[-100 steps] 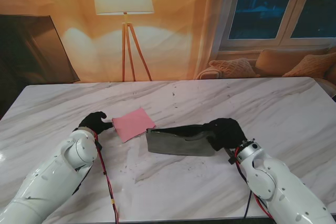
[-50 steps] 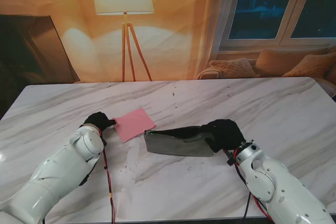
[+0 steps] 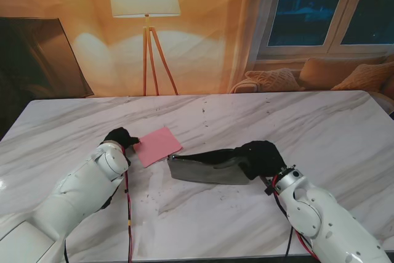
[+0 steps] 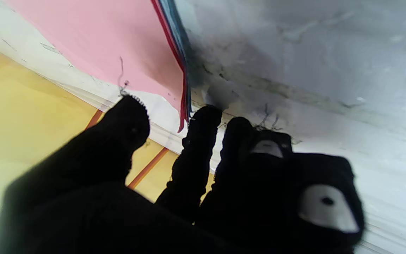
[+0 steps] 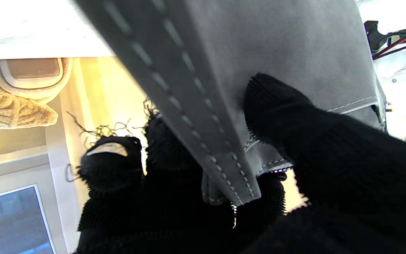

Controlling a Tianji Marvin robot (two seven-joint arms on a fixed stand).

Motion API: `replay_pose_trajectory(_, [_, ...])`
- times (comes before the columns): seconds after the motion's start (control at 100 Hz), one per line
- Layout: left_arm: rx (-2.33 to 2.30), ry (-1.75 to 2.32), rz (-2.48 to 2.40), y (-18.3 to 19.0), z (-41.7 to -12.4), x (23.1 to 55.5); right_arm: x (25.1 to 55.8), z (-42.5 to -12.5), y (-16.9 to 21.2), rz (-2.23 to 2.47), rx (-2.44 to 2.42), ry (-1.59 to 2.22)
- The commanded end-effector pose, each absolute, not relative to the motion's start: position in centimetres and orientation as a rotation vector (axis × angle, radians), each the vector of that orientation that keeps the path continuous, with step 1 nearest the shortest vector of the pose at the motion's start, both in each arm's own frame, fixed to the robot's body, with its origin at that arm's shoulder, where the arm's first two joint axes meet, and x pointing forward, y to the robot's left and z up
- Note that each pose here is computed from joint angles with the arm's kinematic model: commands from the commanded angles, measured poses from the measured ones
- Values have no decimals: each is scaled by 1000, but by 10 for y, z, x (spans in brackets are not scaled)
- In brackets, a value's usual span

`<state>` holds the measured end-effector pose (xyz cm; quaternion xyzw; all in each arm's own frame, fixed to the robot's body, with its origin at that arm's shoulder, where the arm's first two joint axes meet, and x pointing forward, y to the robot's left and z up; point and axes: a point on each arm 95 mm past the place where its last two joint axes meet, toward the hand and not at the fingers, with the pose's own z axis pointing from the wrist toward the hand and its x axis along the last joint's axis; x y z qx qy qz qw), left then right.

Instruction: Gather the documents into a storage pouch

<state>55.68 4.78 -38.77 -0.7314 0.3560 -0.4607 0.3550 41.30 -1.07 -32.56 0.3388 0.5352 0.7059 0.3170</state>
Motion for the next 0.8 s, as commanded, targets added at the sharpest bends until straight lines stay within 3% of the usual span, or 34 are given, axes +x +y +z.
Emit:
replay_pose_trajectory(0.0, [-1911, 921, -1219, 34, -385, 561, 412, -327, -9, 1849, 895, 1422])
replay_pose_trajectory(0.79, [-1991, 836, -1238, 15, -395, 565, 413, -326, -10, 1846, 891, 1424])
